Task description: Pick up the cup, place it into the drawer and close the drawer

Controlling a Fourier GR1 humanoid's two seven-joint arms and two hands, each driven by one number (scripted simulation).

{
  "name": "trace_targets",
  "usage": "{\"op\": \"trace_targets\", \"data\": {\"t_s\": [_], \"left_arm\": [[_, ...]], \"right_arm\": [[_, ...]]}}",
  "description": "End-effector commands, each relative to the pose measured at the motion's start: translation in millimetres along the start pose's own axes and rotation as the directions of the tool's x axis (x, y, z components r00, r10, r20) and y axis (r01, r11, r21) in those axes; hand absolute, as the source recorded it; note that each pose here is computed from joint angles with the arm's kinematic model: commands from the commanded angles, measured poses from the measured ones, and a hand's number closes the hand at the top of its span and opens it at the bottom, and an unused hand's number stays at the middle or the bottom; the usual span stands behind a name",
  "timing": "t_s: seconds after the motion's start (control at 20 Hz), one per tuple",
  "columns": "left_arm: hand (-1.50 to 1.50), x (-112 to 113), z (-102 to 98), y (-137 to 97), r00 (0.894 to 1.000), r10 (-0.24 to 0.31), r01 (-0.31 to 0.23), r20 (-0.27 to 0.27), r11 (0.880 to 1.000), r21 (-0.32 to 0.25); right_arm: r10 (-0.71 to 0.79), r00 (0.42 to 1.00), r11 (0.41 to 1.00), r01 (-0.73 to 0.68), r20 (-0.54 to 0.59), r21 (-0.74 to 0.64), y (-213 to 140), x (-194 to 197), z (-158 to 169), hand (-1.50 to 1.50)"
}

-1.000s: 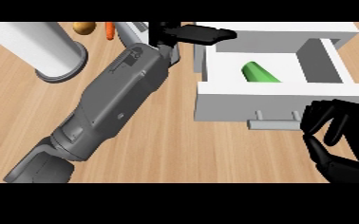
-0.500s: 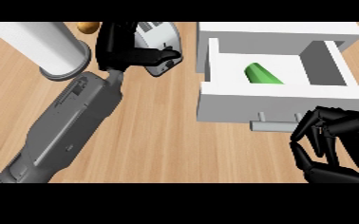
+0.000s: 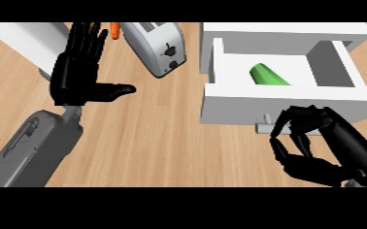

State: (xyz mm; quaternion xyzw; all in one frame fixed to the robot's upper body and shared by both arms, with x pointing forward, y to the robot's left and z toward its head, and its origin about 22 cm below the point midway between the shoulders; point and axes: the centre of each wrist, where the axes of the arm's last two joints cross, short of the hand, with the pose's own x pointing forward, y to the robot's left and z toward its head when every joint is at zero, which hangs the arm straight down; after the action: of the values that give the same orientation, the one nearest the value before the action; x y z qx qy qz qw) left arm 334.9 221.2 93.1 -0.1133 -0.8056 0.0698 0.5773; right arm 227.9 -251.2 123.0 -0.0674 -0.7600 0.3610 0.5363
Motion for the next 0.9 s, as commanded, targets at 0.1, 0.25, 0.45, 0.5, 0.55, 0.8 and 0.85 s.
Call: {"op": "trace_targets", "data": {"t_s": [0.1,0.25,0.45,0.5,0.55,0.8,0.85], "left_arm": [[-1.50,-4.6,37.1,34.9,1.000,-0.014,0.014,0.001,1.000,0.005],[-1.50,5.3,48.0,59.9,1.000,-0.012,0.012,-0.005,1.000,0.017],[-1.50,12.1,67.4,72.6,1.000,0.000,0.000,-0.006,1.000,0.006],[-1.50,21.3,56.8,86.7,1.000,0.004,-0.004,0.001,1.000,0.028],[-1.50,5.6,71.3,74.7,1.000,-0.002,0.002,0.019,1.000,0.028],[-1.50,15.9,59.5,91.7,1.000,0.010,-0.010,-0.006,0.999,0.030],[-1.50,-3.3,65.2,111.9,1.000,0.010,-0.010,-0.001,1.000,0.022]], "right_arm": [[0.266,0.964,0.960,-0.264,-0.016,0.094,19.1,-17.9,-24.0,1.50],[0.291,0.956,0.947,-0.284,-0.028,0.152,40.5,-49.6,-13.5,1.50],[0.334,0.942,0.936,-0.326,-0.040,0.133,45.7,-79.2,-33.3,-1.50],[0.331,0.941,0.937,-0.321,-0.062,0.138,48.9,-70.0,-65.2,-1.50],[0.333,0.940,0.933,-0.316,-0.080,0.174,59.2,-70.3,-40.4,-1.50],[0.420,0.903,0.890,-0.389,-0.091,0.238,79.9,-97.4,-79.5,-1.50],[0.400,0.913,0.896,-0.371,-0.079,0.242,87.2,-100.6,-78.4,-1.50]]}}
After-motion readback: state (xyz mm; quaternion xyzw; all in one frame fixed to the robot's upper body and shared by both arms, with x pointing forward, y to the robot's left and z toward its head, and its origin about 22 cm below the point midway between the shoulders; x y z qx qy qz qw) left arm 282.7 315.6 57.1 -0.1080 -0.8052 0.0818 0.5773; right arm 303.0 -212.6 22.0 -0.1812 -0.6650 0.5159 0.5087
